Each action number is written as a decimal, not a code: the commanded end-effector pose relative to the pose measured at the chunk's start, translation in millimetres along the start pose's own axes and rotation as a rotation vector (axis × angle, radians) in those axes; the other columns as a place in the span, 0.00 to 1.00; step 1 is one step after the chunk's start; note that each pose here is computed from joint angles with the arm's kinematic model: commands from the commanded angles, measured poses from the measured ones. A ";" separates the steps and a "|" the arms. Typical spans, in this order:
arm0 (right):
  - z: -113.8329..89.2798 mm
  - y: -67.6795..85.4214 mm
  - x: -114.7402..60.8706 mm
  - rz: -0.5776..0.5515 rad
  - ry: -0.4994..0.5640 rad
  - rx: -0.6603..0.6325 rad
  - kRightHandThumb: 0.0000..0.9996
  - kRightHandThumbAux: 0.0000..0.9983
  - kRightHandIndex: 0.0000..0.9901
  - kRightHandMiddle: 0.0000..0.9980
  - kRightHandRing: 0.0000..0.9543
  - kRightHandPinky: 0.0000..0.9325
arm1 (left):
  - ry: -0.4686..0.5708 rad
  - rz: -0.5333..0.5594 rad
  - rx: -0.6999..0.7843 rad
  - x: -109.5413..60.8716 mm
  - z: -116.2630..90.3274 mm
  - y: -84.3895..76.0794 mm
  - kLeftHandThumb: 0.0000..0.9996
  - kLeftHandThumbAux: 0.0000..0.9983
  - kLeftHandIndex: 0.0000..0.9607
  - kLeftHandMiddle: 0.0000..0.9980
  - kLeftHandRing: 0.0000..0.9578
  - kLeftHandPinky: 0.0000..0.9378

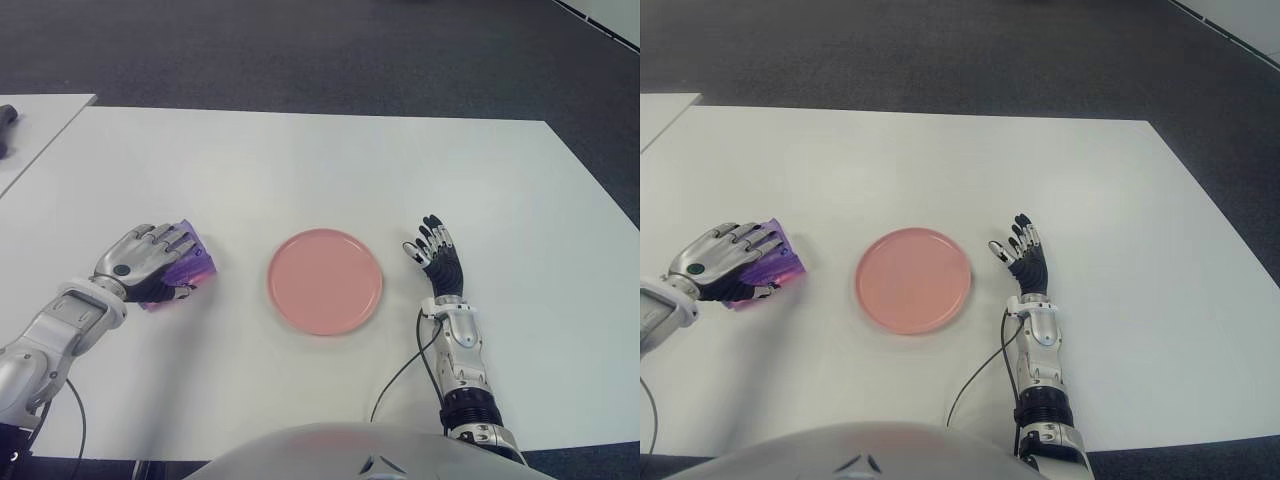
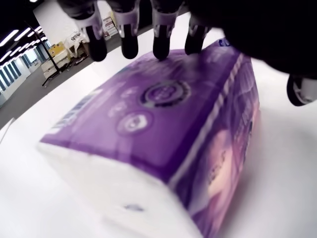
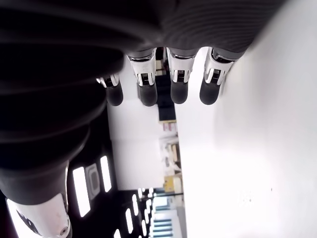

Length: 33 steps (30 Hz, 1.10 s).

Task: Put the tissue paper into the plate.

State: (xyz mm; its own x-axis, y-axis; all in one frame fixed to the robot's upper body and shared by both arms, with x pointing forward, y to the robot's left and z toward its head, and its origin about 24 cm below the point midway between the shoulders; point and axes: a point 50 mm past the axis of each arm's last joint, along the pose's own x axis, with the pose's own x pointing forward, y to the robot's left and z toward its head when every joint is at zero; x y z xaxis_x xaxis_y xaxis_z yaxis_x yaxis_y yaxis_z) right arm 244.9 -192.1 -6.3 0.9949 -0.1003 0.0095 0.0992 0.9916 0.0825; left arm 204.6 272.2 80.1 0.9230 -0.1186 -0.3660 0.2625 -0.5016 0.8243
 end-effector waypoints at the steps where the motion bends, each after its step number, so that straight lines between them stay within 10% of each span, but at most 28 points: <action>1: -12.9 -5.1 -7.3 -0.019 0.077 0.018 0.13 0.74 0.00 0.01 0.01 0.05 | -0.004 -0.028 0.007 3.7 3.2 -22.1 0.03 0.19 0.00 0.00 0.00 0.00; 33: -13.2 -8.1 -6.3 -0.019 0.079 0.018 0.13 0.74 0.00 0.01 0.01 0.05 | 0.050 0.318 -0.001 33.3 -1.0 -50.9 0.13 0.52 0.00 0.00 0.00 0.00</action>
State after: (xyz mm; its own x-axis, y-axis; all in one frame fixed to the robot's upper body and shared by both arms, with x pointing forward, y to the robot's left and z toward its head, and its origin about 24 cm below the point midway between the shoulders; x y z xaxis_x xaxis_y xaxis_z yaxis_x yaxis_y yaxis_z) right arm 245.4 -196.2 -6.7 0.9953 -0.0972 0.0049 0.0965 0.9920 0.0812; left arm 224.0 296.1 36.7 0.9750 -0.2179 -0.0441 -0.0577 -0.4395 0.8964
